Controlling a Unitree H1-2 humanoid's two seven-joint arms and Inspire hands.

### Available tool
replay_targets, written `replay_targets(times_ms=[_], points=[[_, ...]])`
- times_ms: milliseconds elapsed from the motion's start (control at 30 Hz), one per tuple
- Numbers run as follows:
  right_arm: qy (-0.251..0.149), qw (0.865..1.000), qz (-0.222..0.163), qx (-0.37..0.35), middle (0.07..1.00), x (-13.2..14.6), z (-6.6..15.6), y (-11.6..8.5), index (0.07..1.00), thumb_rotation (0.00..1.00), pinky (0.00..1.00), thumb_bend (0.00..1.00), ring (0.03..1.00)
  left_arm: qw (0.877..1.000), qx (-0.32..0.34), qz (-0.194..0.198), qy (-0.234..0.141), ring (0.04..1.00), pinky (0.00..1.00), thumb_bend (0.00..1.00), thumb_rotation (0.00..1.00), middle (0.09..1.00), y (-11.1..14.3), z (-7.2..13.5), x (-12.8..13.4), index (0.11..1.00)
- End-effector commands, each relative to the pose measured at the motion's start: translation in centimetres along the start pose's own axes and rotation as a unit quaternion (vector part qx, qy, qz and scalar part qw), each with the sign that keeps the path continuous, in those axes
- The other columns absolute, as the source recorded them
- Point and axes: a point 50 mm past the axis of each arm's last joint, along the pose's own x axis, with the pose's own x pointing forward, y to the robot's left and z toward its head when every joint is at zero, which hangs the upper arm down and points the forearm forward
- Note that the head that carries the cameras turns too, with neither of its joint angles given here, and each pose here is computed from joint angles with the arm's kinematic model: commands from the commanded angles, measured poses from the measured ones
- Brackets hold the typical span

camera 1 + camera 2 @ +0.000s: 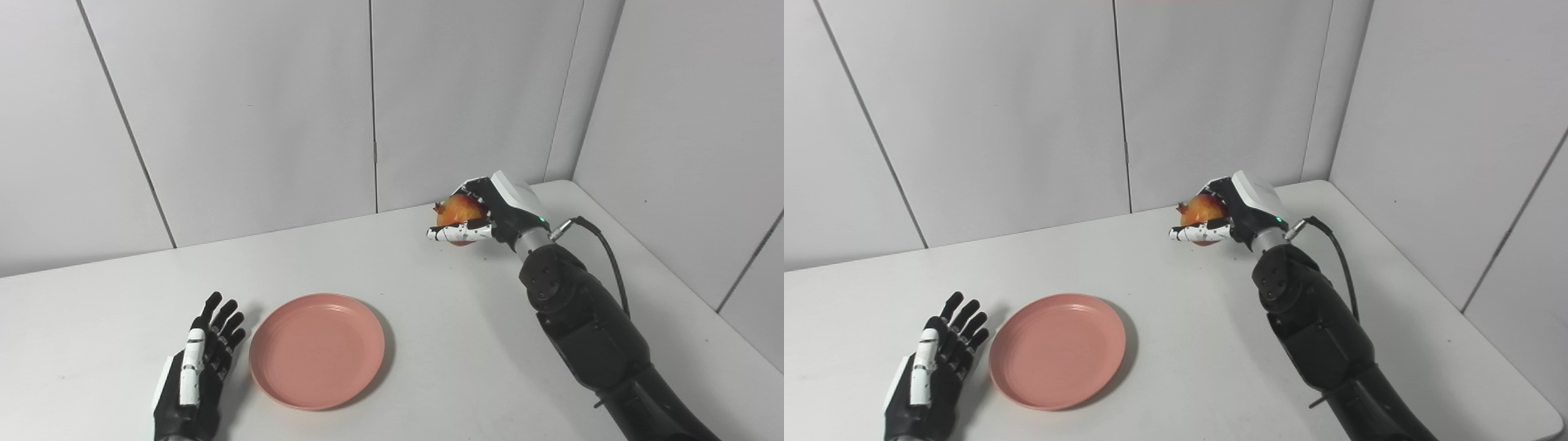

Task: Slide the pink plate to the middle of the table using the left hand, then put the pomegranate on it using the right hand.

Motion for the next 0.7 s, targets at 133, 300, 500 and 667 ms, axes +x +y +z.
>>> replay_targets(times_ms=[133, 300, 500, 667], points=[[-0.078, 0.997, -0.012, -0.006, 0.405, -1.1, 5.4, -0.4, 0.498, 0.24, 0.24, 0.38, 0.320, 1.000, 0.002, 0.002, 0.027, 0.934, 0.94, 0.41, 1.00, 0.936, -1.2, -0.8, 0.3, 0.935], [-0.118, 0.993, 0.016, 0.003, 0.333, -1.8, 7.5, 1.4, 0.391, 0.14, 0.18, 0.39, 0.248, 1.000, 0.009, 0.009, 0.026, 0.927, 0.93, 0.41, 1.00, 0.929, -2.0, -0.9, 0.6, 0.927], [-0.154, 0.987, 0.042, 0.001, 0.406, -2.2, 9.3, 3.2, 0.469, 0.17, 0.26, 0.38, 0.342, 0.999, 0.022, 0.018, 0.019, 0.912, 0.90, 0.41, 1.00, 0.918, -2.7, -1.0, 1.0, 0.913], [-0.167, 0.984, 0.059, 0.003, 0.460, -2.4, 10.8, 5.2, 0.545, 0.22, 0.30, 0.37, 0.380, 0.999, 0.030, 0.030, 0.008, 0.913, 0.89, 0.39, 1.00, 0.924, -3.3, -1.0, 1.2, 0.920]])
